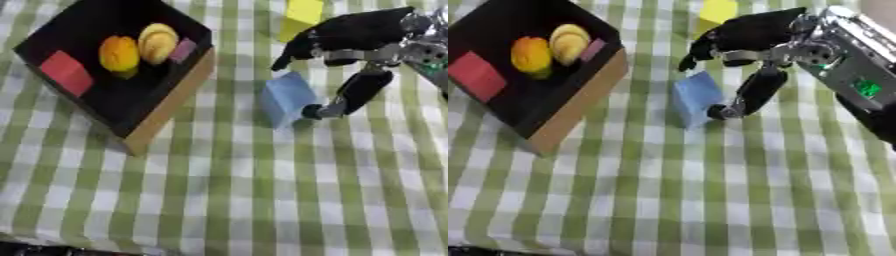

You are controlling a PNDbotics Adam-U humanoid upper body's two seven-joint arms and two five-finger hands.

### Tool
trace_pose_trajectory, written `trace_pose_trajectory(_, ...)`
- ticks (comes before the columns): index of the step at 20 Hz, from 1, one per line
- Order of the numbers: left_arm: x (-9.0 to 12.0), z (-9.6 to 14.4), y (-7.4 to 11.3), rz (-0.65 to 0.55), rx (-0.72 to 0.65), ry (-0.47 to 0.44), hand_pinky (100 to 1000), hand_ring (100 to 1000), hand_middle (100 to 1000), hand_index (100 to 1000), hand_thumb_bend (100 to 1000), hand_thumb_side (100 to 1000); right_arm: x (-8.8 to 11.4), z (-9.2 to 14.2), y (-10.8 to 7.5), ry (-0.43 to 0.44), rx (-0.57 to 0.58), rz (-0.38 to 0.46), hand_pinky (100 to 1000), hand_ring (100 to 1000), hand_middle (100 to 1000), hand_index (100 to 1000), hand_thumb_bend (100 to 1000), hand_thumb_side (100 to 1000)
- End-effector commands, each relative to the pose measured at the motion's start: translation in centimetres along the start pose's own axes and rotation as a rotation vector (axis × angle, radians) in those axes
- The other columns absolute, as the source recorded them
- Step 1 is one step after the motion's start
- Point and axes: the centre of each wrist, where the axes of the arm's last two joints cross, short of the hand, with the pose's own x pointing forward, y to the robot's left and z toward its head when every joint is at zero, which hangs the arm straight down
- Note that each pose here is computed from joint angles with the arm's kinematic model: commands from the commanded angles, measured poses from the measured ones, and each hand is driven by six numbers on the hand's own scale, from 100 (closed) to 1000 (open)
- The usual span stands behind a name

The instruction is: Pick up objects on the table and place them in the box.

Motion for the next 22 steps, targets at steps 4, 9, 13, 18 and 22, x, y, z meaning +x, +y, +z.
trace_pose_trajectory(4, 0.5, -0.7, 0.1, 0.009, 0.005, -0.026, 786, 794, 757, 811, 353, 690, -0.6, -0.5, 0.1, 0.005, 0.026, 0.012, 859, 887, 777, 907, 332, 426)
trace_pose_trajectory(9, 0.5, -0.7, 0.0, 0.013, 0.005, -0.025, 786, 793, 755, 811, 351, 691, -1.0, -1.3, 0.8, 0.012, 0.039, -0.002, 854, 879, 736, 886, 320, 426)
trace_pose_trajectory(13, 0.5, -0.7, 0.0, 0.014, 0.004, -0.023, 786, 792, 753, 810, 348, 692, -1.2, -1.7, 1.2, 0.014, 0.031, -0.013, 848, 862, 612, 823, 298, 405)
trace_pose_trajectory(18, 0.5, -0.7, -0.1, 0.016, 0.003, -0.021, 786, 792, 751, 810, 347, 692, -1.2, -1.8, 1.2, 0.019, 0.003, -0.026, 832, 806, 451, 711, 325, 320)
trace_pose_trajectory(22, 0.5, -0.7, 0.0, 0.014, 0.003, -0.021, 786, 792, 750, 809, 346, 691, -1.0, -1.6, 0.9, 0.022, -0.042, -0.044, 824, 775, 388, 656, 297, 263)
